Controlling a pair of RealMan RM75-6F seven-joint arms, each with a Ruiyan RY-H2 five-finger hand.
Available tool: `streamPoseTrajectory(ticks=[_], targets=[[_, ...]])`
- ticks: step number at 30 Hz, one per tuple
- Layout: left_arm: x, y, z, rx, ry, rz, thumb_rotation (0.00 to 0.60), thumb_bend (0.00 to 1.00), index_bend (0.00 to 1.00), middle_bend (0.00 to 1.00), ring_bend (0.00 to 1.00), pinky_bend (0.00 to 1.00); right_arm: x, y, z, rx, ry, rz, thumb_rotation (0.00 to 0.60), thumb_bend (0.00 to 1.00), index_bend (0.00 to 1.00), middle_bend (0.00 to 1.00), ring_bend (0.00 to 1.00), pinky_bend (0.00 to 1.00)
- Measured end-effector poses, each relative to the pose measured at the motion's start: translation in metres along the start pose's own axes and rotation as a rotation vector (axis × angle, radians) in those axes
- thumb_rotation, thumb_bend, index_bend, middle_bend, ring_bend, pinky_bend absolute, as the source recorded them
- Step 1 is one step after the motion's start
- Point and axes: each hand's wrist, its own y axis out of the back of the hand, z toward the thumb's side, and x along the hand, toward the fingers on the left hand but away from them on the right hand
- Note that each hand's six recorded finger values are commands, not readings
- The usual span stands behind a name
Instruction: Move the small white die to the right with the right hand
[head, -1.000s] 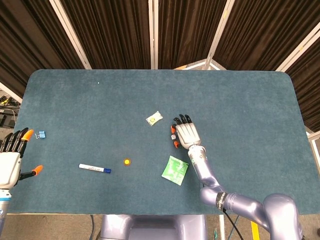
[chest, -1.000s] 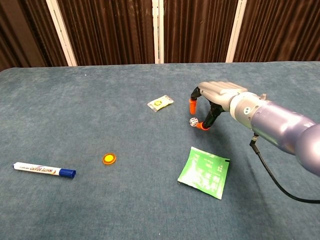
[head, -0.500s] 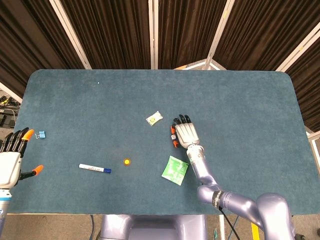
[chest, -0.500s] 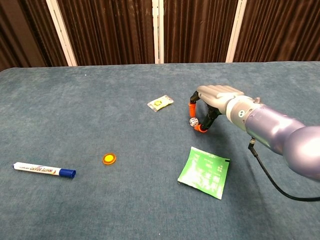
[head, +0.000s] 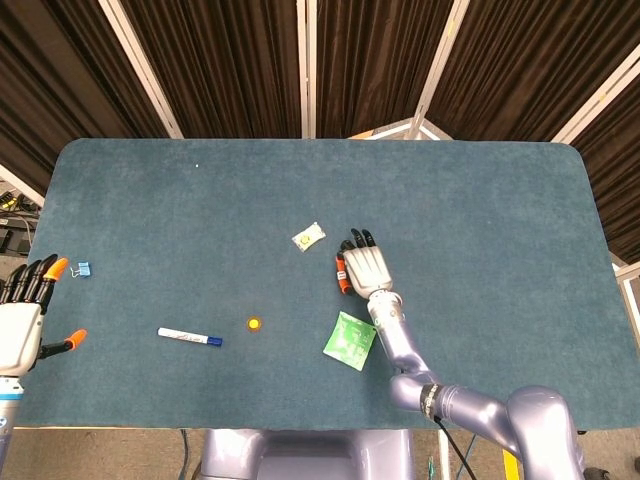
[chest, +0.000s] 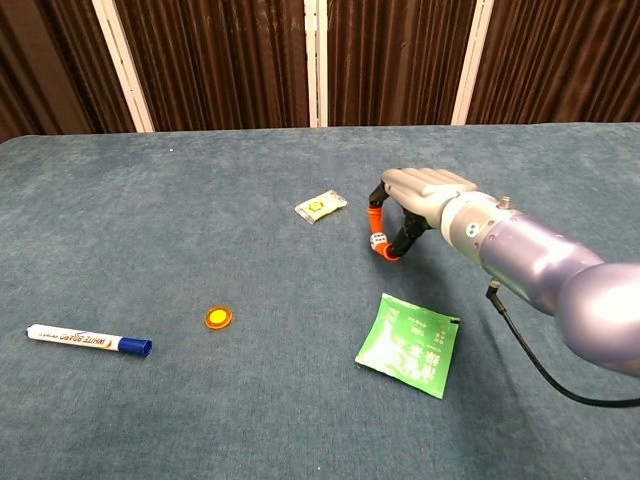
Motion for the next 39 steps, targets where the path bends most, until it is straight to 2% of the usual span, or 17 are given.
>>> streamPoseTrajectory(ticks=[5,11,14,17,21,24,32,39], targets=[[0.0,-0.001,-0.002,0.001,0.003,-0.002,0.6,0.0,0.0,0.0,0.0,0.0,0.003,0.014,-0.002,0.004,0.006,-0.039,0.6,0.36,0.59,0.25,0.0,0.0],[-0.001,-0.001,-0.003,0.002,0.01,-0.003,0.6,0.0,0.0,0.0,0.0,0.0,0.016,0.047,-0.018,0.002,0.0,-0.112,0.6,0.35,0.56,0.23,0.0,0.0],[-0.001,0.0,-0.001,0.005,0.005,-0.003,0.6,0.0,0.0,0.0,0.0,0.0,0.03,0.065,-0.034,-0.007,-0.013,-0.139,0.6,0.35,0.55,0.23,0.0,0.0],[-0.003,0.001,0.003,0.012,-0.008,0.007,0.6,0.0,0.0,0.0,0.0,0.0,0.049,0.08,-0.068,0.015,-0.061,-0.166,0.6,0.34,0.54,0.23,0.0,0.0],[-0.004,0.003,0.008,0.016,-0.021,0.016,0.6,0.0,0.0,0.0,0.0,0.0,0.071,0.084,-0.098,0.011,-0.104,-0.167,0.6,0.32,0.52,0.2,0.0,0.0],[-0.005,0.005,0.012,0.015,-0.032,0.025,0.6,0.0,0.0,0.0,0.0,0.0,0.082,0.087,-0.108,0.008,-0.117,-0.169,0.6,0.29,0.49,0.17,0.0,0.0],[-0.006,0.009,0.022,0.013,-0.062,0.04,0.6,0.0,0.0,0.0,0.0,0.0,0.099,0.097,-0.118,0.005,-0.125,-0.185,0.6,0.26,0.35,0.09,0.0,0.0],[-0.006,0.01,0.028,0.009,-0.086,0.047,0.6,0.0,0.0,0.0,0.0,0.0,0.12,0.106,-0.126,0.009,-0.133,-0.218,0.6,0.25,0.33,0.09,0.0,0.0]])
